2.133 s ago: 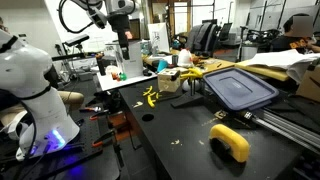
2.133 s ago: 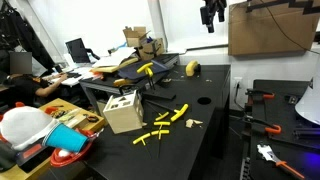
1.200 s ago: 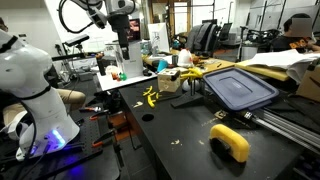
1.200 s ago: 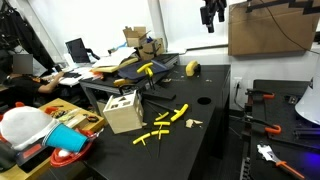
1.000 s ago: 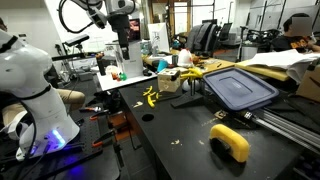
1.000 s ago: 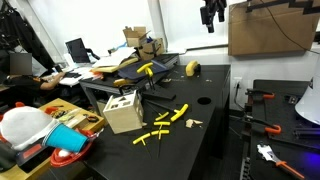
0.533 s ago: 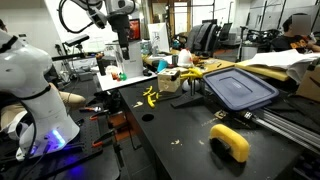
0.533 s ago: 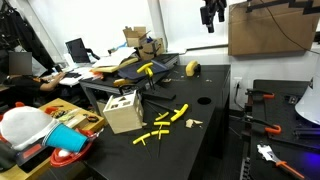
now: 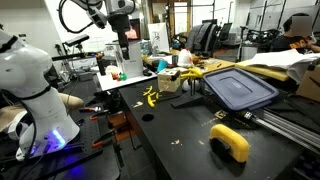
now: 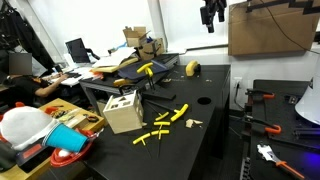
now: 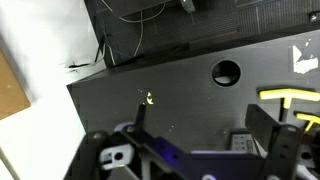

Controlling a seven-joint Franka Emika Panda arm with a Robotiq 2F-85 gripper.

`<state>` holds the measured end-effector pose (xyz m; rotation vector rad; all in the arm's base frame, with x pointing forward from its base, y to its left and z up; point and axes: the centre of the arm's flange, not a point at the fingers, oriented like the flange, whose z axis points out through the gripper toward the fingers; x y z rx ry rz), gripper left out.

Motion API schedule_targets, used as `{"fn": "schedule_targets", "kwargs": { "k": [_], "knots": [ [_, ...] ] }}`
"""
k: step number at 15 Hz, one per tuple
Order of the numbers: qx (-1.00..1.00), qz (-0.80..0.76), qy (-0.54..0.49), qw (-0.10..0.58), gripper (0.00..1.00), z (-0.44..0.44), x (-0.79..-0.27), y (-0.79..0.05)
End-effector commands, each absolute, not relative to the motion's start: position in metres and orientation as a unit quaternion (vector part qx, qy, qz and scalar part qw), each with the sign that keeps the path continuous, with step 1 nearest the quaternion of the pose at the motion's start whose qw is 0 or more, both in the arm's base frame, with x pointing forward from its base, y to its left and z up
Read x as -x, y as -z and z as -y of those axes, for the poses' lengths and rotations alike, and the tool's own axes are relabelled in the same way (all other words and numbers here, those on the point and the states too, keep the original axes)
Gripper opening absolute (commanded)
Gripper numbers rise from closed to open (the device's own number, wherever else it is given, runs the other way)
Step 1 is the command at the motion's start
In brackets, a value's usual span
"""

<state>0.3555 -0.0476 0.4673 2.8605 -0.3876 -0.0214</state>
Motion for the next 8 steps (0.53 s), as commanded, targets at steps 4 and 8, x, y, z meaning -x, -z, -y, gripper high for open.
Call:
{"fn": "schedule_targets", "kwargs": {
  "k": [4, 8],
  "knots": [
    [-0.983, 0.133, 0.007, 0.127, 1.0, 0.0476, -0.3555, -0.4673],
    [-0.984, 0.133, 0.006, 0.121, 1.0, 0.0514, -0.3582, -0.4639]
  ]
}}
